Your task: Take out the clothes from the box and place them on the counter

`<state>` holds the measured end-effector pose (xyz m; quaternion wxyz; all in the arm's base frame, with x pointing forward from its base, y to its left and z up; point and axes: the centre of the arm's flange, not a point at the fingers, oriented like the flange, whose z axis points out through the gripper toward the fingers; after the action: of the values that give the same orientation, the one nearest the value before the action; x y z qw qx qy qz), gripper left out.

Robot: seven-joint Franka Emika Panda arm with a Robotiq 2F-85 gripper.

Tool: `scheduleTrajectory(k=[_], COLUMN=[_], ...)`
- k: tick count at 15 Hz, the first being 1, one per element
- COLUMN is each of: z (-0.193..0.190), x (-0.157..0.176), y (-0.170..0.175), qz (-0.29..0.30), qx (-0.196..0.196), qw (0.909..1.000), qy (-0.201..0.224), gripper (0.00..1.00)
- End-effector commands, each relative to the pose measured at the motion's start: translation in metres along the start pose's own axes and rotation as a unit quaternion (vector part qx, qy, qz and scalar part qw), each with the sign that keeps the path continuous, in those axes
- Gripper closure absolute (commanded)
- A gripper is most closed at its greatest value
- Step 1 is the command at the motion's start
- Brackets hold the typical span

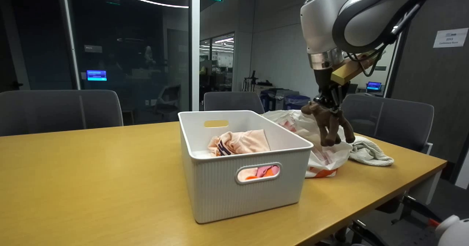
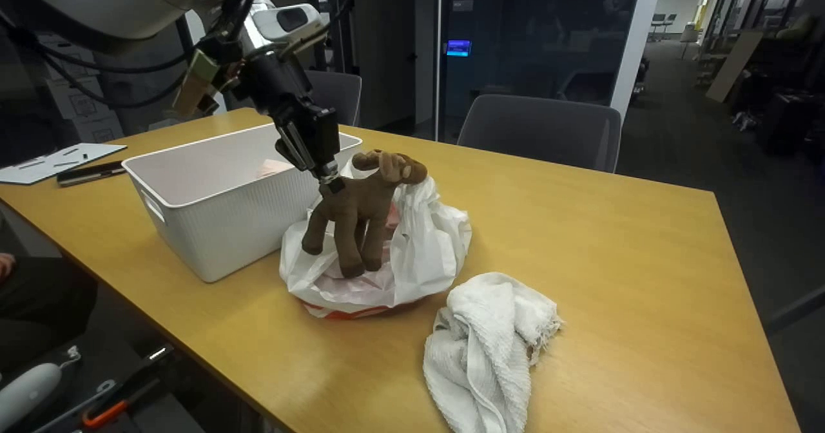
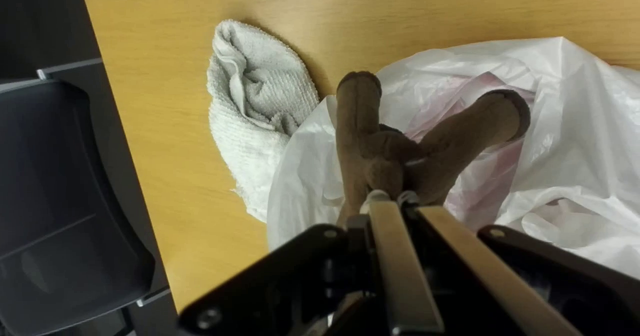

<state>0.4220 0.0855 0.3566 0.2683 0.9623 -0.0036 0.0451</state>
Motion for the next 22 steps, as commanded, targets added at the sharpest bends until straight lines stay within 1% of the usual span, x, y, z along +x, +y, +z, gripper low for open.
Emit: scheduleTrajectory(k=[1,2,3,7,11,12,13,15,16,18,19,20,21,22], z=[-0.008,-0.009,-0.009,-0.001,0.006,0.006,0.005,0.001,0.000,-0.003,-0.004,-0.009,-0.015,-0.027], x=[0.015,0.014,0.013,0.007,0.018,0.022,0.025,0.030,0.032,0.035,0.036,0.036,0.036,0.036], y=[-0.008,-0.012,-0.014,-0.021,-0.027,-0.029,-0.030,-0.033,-0.034,-0.033,-0.032,-0.032,-0.033,-0.038], qz=[-0.035,-0.038,-0.045,-0.095,-0.139,-0.145,-0.151,-0.159,-0.161,-0.158,-0.157,-0.154,-0.149,-0.149], qx=[-0.012,-0.009,-0.004,0.004,-0.002,-0.005,-0.005,-0.003,-0.001,0.000,0.001,0.008,0.022,0.052], qw=[0.9990,0.9987,0.9985,0.9954,0.9897,0.9888,0.9881,0.9870,0.9868,0.9873,0.9876,0.9880,0.9885,0.9875], qy=[0.026,0.033,0.031,-0.006,-0.032,-0.032,-0.030,-0.023,-0.020,-0.012,-0.011,-0.008,-0.005,0.005], gripper=[0.95,0.95,0.95,0.95,0.96,0.70,0.70,0.56,0.46,0.33,0.24,0.17,0.08,0.01])
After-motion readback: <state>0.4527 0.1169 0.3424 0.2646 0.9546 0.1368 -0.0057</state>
